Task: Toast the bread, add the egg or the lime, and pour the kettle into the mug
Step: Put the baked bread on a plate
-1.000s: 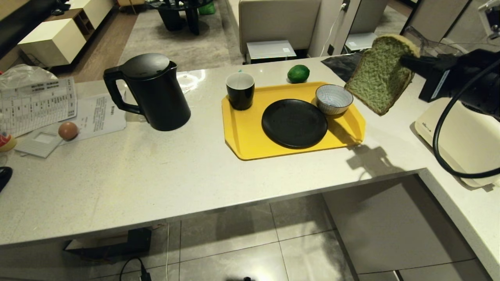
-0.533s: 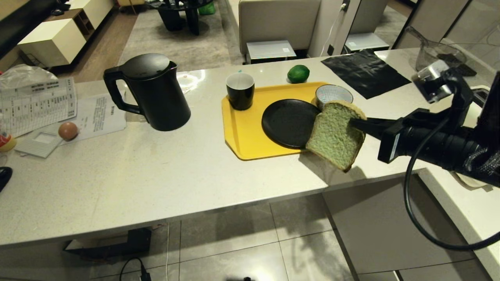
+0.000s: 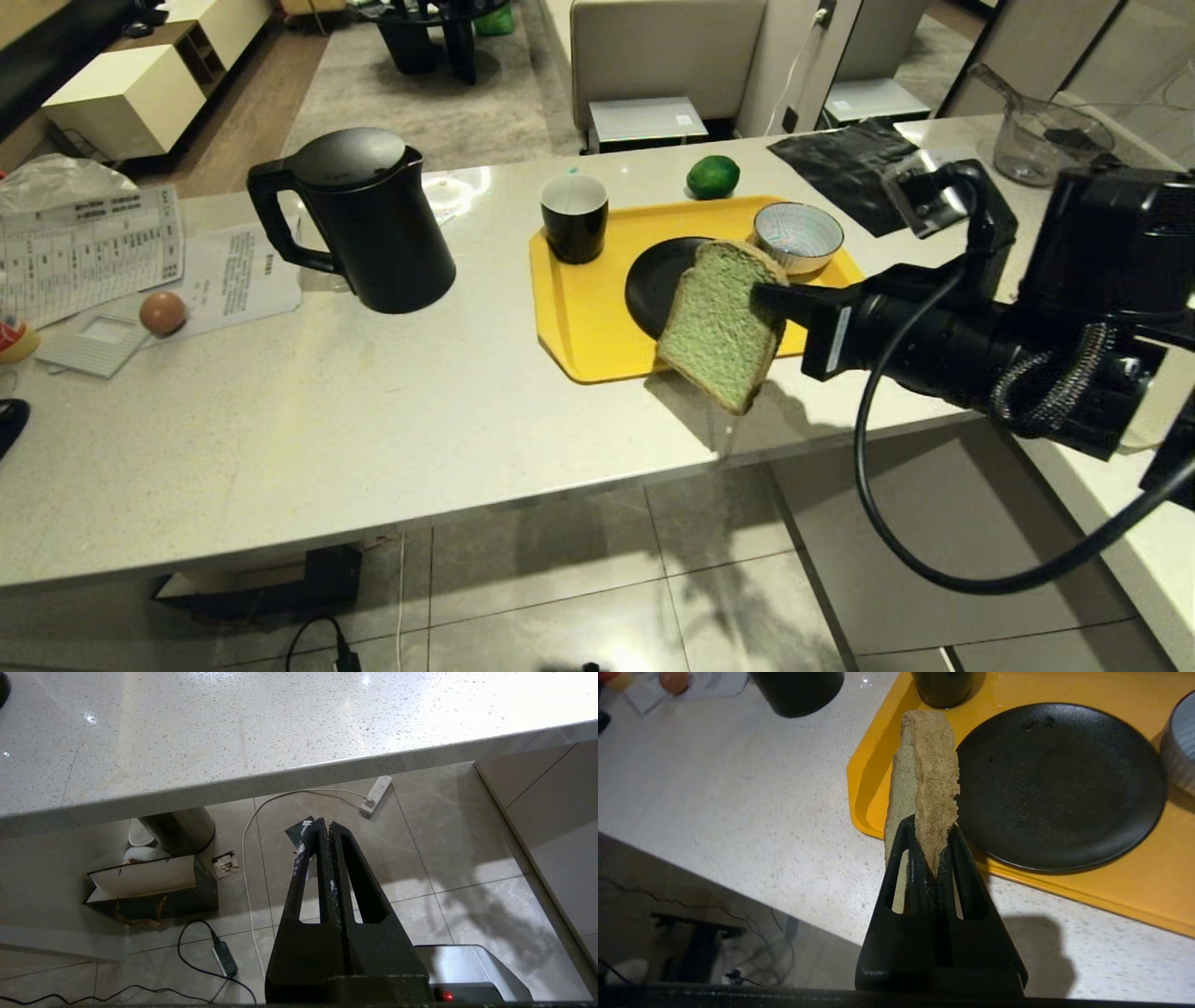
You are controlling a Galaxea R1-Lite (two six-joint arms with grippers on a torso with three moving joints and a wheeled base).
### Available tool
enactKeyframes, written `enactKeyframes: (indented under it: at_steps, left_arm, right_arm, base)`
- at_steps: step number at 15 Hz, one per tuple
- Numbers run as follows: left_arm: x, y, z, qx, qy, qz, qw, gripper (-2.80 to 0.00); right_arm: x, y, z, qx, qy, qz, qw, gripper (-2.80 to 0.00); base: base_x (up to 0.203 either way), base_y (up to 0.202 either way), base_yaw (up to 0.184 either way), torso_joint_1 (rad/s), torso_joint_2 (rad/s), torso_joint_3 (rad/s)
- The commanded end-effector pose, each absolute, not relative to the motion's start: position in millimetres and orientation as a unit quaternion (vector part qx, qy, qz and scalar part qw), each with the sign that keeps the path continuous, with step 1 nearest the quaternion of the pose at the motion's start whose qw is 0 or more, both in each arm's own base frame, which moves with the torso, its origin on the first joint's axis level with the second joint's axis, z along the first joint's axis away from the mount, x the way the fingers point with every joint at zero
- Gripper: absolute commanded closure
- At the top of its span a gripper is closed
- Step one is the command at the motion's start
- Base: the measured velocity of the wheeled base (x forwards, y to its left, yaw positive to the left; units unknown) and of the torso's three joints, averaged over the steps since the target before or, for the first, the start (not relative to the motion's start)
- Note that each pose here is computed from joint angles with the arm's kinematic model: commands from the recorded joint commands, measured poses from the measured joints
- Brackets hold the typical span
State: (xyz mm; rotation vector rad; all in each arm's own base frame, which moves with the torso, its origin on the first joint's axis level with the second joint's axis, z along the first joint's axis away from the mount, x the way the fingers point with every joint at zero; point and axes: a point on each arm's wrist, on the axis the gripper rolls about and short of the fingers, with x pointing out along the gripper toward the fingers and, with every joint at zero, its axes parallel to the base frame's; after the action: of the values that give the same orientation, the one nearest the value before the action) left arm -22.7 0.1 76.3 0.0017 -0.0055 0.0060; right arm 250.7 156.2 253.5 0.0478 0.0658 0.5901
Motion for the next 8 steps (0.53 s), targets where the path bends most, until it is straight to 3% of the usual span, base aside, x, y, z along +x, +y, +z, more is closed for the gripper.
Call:
enactKeyframes:
  at_steps: [1, 8]
  left_arm:
    - [-23, 0, 76, 0.001, -0.003, 0.003, 1.0, 0.0]
    - [-23, 0, 76, 0.001, -0.003, 0.003, 1.0, 0.0]
  right_arm:
    - [267, 178, 239, 0.056, 0.063, 0.285, 0.955, 0.0]
    - [301, 200, 237, 0.126, 0.066, 0.23, 0.963, 0.0]
  base:
    - [0.0, 0.0, 0.0, 0.0, 0.0, 0.0]
    - [0.0, 0.0, 0.0, 0.0, 0.0, 0.0]
